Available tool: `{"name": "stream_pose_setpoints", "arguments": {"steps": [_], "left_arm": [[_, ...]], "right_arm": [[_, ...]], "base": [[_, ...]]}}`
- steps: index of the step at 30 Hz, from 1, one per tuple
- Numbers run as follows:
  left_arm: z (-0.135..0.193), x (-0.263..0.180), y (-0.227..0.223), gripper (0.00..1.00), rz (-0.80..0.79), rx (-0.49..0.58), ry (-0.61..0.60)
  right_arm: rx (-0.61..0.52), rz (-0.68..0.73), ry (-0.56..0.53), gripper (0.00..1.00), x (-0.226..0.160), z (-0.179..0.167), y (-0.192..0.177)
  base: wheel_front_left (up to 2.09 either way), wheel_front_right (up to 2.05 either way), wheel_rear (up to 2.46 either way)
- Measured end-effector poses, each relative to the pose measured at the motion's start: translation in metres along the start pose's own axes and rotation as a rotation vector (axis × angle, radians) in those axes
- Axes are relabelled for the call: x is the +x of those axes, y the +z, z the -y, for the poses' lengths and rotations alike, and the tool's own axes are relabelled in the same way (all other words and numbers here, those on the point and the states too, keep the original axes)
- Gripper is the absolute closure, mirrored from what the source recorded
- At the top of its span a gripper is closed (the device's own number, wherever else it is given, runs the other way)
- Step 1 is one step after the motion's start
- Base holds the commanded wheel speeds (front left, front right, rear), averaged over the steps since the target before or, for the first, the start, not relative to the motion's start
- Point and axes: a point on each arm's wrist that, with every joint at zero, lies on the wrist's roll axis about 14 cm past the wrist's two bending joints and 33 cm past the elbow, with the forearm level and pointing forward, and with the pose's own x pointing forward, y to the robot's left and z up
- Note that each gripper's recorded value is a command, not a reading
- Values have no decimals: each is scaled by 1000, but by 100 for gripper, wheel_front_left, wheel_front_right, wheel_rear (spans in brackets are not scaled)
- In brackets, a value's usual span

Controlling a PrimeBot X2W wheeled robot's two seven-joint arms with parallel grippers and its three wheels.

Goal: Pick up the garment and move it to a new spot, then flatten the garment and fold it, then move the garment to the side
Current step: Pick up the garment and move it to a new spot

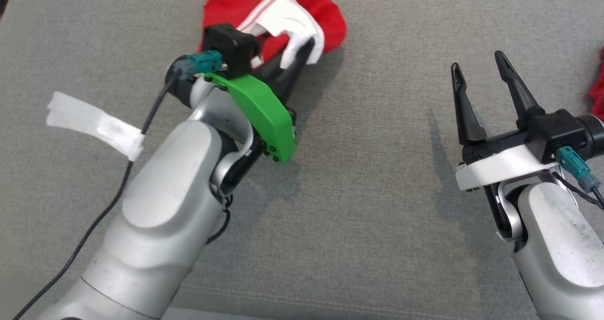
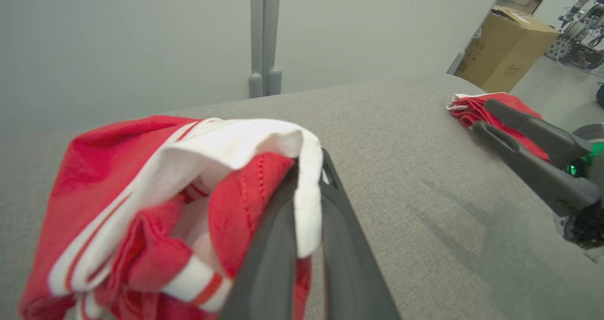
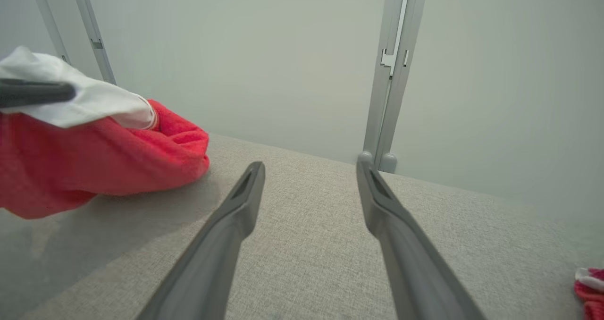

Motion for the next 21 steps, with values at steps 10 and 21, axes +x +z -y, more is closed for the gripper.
{"name": "stream_pose_setpoints", "arguments": {"steps": [10, 21], "left_arm": [[173, -15, -35, 100, -186, -41, -508], [131, -14, -106, 0, -371, -76, -323]], "right_arm": [[2, 67, -124, 0, -26, 32, 37], [-13, -14, -177, 0, -76, 48, 24]], "base": [[0, 0, 0], [0, 0, 0]]}}
